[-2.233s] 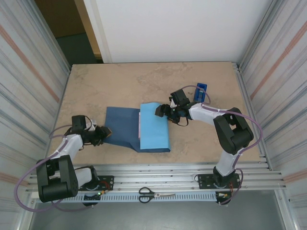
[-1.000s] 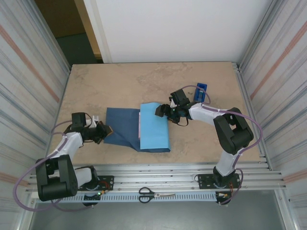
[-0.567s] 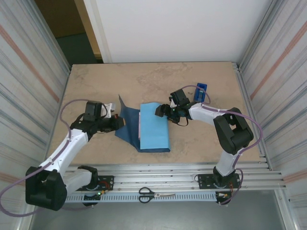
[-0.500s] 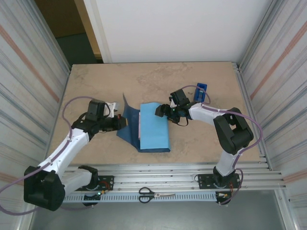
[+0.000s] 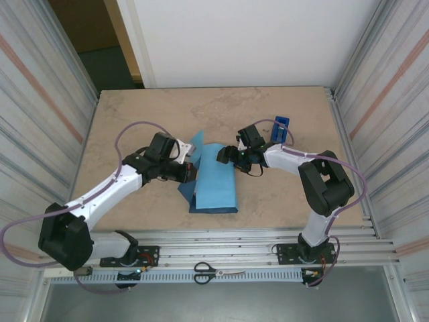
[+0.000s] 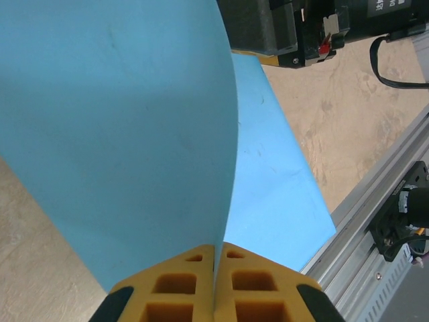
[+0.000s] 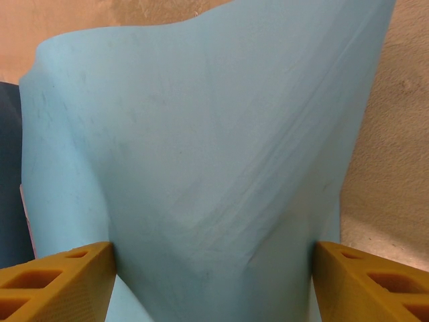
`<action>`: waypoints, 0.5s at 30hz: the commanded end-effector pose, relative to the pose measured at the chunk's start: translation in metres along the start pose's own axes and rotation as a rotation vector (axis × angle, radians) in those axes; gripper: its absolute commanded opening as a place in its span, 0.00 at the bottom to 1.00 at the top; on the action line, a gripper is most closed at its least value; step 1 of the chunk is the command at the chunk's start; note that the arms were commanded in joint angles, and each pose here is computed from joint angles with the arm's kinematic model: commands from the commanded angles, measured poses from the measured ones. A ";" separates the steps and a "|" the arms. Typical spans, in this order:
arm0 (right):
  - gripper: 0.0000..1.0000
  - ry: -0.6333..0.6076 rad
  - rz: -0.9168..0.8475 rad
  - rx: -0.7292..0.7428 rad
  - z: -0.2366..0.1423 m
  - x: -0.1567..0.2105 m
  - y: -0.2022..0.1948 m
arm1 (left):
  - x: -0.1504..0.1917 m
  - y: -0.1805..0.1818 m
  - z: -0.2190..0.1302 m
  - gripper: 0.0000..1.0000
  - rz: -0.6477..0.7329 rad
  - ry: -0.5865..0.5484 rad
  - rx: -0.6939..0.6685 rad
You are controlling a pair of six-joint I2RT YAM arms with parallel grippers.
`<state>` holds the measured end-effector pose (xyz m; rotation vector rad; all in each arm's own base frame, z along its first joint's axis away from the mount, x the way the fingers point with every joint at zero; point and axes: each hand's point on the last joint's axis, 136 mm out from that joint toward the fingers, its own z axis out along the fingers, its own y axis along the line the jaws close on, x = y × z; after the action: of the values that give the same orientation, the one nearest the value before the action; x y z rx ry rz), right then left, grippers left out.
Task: Wrap the gift box in paper
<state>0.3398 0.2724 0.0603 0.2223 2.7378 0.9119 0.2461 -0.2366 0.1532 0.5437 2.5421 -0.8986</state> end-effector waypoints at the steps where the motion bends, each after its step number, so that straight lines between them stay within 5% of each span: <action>1: 0.74 0.153 0.078 0.239 0.020 0.054 -0.063 | -0.019 -0.020 0.000 0.00 0.007 -0.038 0.078; 15: 0.73 0.151 0.085 0.231 0.022 0.056 -0.061 | -0.024 -0.045 0.036 0.00 0.036 0.062 0.236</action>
<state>0.3400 0.2744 0.0605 0.2402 2.7326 0.9061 0.2536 -0.2802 0.1418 0.6028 2.5718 -1.0987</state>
